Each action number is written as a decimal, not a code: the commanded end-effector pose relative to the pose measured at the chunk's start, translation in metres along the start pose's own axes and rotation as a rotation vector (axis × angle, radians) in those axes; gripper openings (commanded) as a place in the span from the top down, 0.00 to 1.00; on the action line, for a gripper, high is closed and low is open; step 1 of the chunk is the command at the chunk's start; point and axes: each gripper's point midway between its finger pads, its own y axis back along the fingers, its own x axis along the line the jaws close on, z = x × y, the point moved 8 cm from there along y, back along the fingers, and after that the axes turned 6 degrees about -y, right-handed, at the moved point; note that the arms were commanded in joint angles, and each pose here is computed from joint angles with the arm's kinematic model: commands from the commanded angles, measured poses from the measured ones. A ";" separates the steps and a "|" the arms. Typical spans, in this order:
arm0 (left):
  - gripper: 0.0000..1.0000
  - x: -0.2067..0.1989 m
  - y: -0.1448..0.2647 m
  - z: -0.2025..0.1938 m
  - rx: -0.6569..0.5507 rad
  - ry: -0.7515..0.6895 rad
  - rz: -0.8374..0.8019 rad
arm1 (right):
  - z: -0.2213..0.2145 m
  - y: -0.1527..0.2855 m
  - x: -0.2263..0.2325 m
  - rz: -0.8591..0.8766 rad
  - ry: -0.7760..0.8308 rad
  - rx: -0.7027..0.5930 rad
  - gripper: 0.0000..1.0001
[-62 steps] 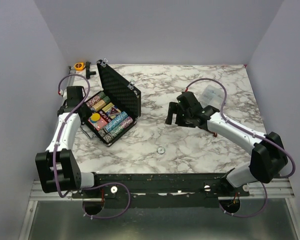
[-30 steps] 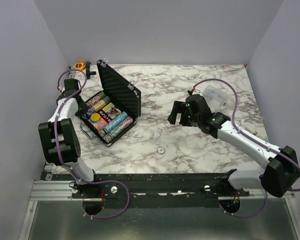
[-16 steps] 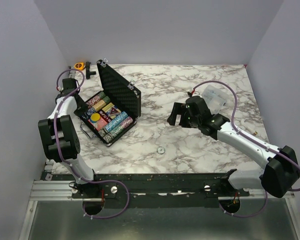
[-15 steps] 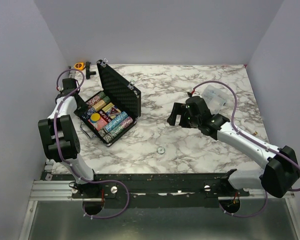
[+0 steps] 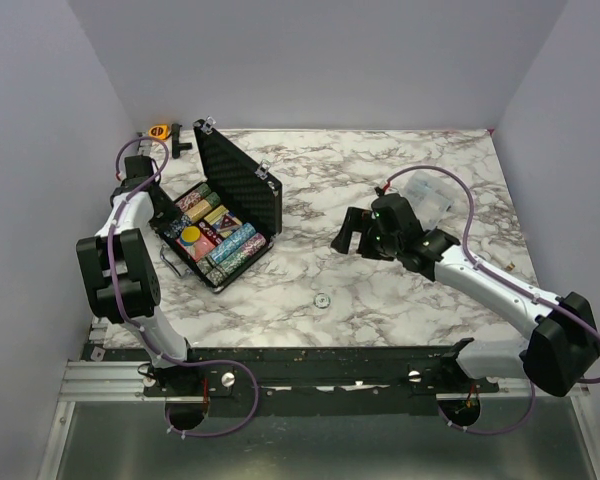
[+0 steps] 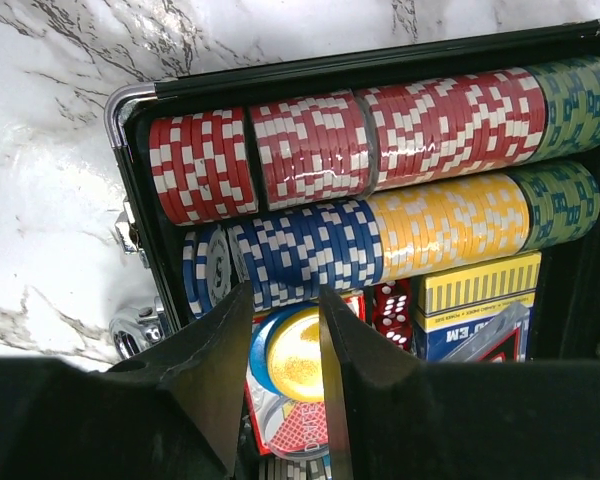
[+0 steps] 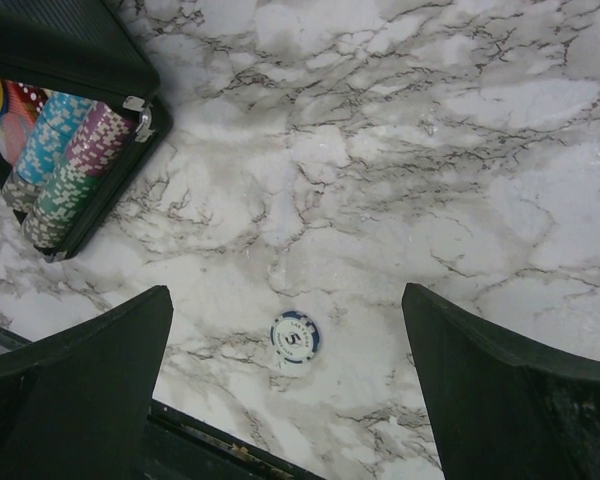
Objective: Pack up texas hold em set
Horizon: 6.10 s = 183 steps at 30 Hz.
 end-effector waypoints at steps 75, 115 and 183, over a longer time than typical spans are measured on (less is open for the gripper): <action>0.17 -0.098 0.213 -0.066 -0.149 -0.135 -1.160 | -0.137 -0.092 -0.007 -0.900 -0.550 0.669 0.47; 0.16 -0.100 0.210 -0.070 -0.125 -0.144 -1.167 | -0.108 -0.103 -0.004 -0.780 -0.378 0.457 0.41; 0.30 -0.166 0.139 -0.196 0.210 -0.368 -1.192 | 0.001 -0.050 0.062 -0.252 -0.769 0.308 0.99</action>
